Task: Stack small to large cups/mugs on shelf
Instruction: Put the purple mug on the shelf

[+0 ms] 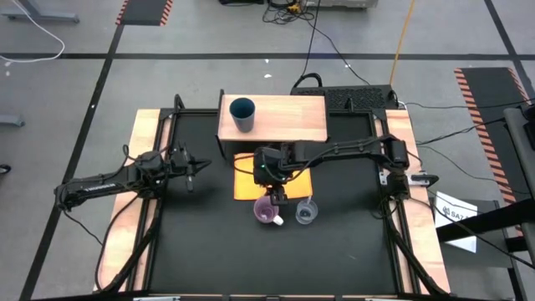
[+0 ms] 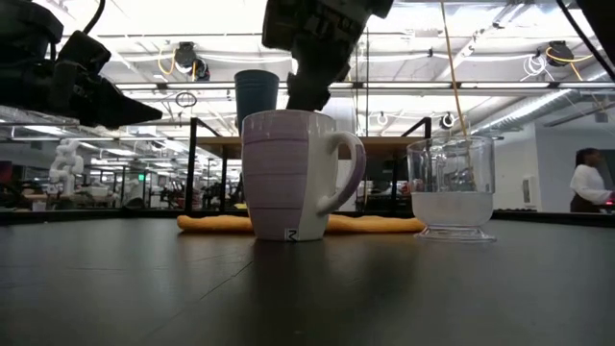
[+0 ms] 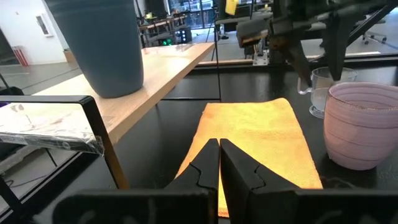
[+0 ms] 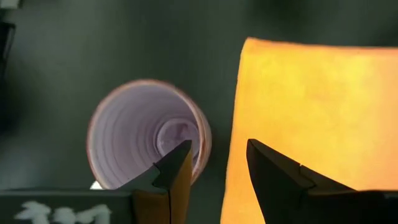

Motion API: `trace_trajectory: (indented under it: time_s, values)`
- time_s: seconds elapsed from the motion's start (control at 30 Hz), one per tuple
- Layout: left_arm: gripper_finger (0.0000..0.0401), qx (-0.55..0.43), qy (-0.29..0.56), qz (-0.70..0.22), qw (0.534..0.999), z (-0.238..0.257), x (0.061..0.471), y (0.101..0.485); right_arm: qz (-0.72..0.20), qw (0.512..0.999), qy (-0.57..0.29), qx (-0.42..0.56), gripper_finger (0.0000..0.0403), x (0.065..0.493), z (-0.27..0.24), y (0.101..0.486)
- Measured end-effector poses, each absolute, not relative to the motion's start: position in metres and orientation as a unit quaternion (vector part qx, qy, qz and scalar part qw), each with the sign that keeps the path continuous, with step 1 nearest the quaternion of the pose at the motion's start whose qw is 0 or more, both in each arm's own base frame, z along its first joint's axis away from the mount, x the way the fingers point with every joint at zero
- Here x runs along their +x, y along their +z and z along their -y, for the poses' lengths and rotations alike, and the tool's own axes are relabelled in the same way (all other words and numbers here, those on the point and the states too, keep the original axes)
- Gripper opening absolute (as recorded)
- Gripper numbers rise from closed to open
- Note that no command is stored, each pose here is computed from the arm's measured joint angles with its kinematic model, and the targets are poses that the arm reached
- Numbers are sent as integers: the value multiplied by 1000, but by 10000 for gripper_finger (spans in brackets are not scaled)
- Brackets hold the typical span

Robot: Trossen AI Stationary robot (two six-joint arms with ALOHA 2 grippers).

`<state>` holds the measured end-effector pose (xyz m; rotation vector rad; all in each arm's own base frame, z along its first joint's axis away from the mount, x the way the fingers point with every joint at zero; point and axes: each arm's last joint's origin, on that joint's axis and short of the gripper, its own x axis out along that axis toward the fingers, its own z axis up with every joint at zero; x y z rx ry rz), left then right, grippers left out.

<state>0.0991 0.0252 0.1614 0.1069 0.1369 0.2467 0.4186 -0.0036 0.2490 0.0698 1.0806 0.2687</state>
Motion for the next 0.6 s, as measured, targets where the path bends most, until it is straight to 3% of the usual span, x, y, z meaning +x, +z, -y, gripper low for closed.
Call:
trace_trajectory:
  time_s: [0.6]
  values:
    - [17, 54, 122, -81, 988, -26, 100, 159, -512, 847, 142, 19, 146, 423, -11, 254]
